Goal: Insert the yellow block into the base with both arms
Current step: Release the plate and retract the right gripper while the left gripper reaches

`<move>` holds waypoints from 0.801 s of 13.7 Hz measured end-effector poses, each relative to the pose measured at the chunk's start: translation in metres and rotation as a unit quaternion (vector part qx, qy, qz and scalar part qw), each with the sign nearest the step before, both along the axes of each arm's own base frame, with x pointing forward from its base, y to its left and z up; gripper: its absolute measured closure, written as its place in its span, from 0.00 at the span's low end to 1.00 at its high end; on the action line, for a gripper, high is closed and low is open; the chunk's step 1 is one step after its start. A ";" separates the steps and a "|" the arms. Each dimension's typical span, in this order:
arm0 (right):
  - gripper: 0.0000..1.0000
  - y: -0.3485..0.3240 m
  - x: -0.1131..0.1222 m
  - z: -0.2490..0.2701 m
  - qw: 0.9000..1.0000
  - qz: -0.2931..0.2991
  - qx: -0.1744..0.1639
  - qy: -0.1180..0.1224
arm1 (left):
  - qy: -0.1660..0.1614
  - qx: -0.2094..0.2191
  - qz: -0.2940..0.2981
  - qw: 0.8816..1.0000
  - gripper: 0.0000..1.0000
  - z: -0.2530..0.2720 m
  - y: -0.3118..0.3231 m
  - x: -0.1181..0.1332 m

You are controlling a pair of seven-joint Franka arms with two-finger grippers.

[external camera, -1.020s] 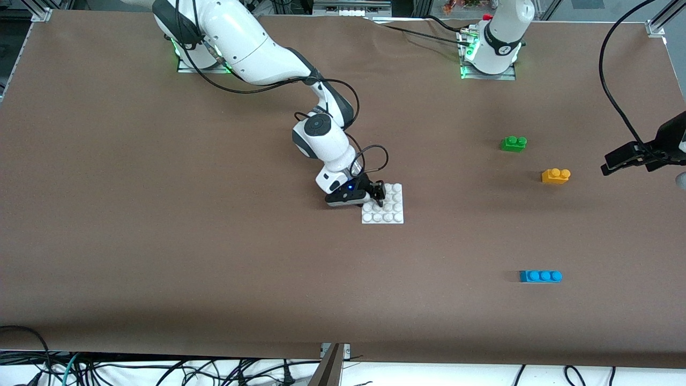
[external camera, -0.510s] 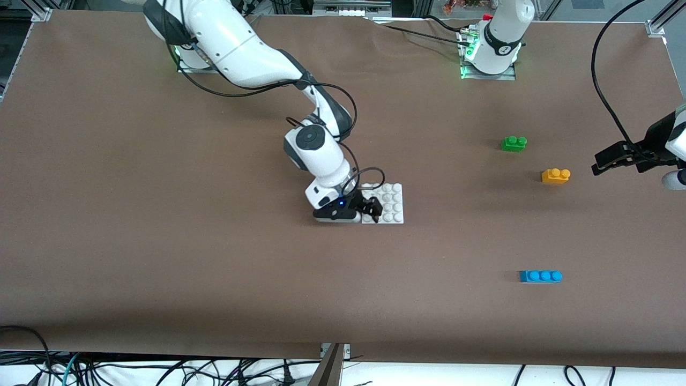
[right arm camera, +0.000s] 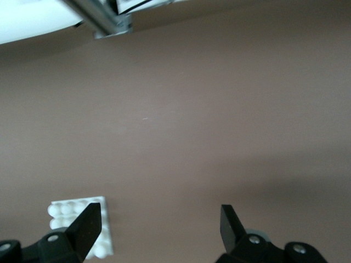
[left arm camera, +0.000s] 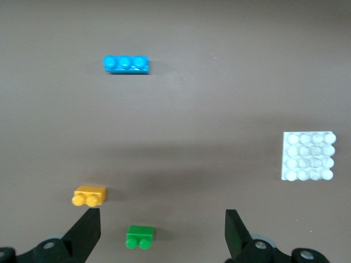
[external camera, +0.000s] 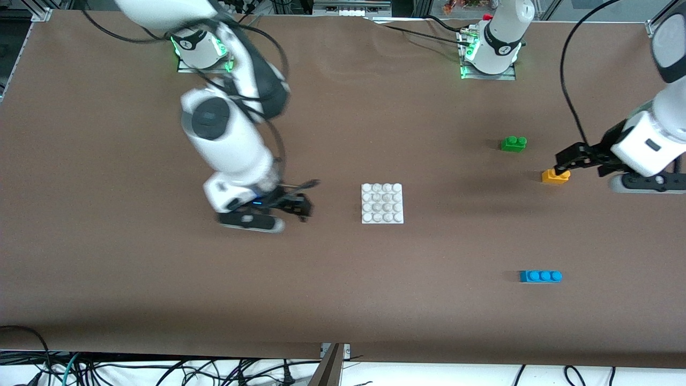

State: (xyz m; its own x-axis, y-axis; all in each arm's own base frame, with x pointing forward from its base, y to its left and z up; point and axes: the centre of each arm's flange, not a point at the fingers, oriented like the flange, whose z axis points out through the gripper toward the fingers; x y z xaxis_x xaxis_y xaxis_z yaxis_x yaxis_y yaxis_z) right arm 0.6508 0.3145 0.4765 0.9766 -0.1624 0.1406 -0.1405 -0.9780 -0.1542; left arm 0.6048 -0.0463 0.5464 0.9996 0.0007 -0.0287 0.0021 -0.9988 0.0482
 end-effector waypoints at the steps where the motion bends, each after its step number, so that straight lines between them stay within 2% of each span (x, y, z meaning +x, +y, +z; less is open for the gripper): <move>1: 0.04 -0.045 -0.002 0.032 1.000 0.007 -0.009 0.007 | 0.005 -0.002 -0.009 1.000 0.00 -0.006 -0.013 0.001; 4: 0.03 -0.150 -0.031 0.112 0.999 0.035 -0.033 0.025 | 0.007 -0.006 -0.025 1.000 0.00 -0.017 -0.035 0.004; 7: 0.01 -0.210 -0.083 0.174 0.995 0.065 -0.060 0.044 | 0.006 -0.006 -0.025 1.000 0.00 -0.020 -0.035 0.007; 9: 0.01 -0.241 -0.108 0.197 0.992 0.093 -0.071 0.052 | 0.005 -0.006 -0.022 1.000 0.00 -0.020 -0.031 0.008; 11: 0.01 -0.259 -0.115 0.199 0.990 0.109 -0.075 0.057 | 0.008 -0.006 -0.016 1.000 0.00 -0.020 -0.023 0.008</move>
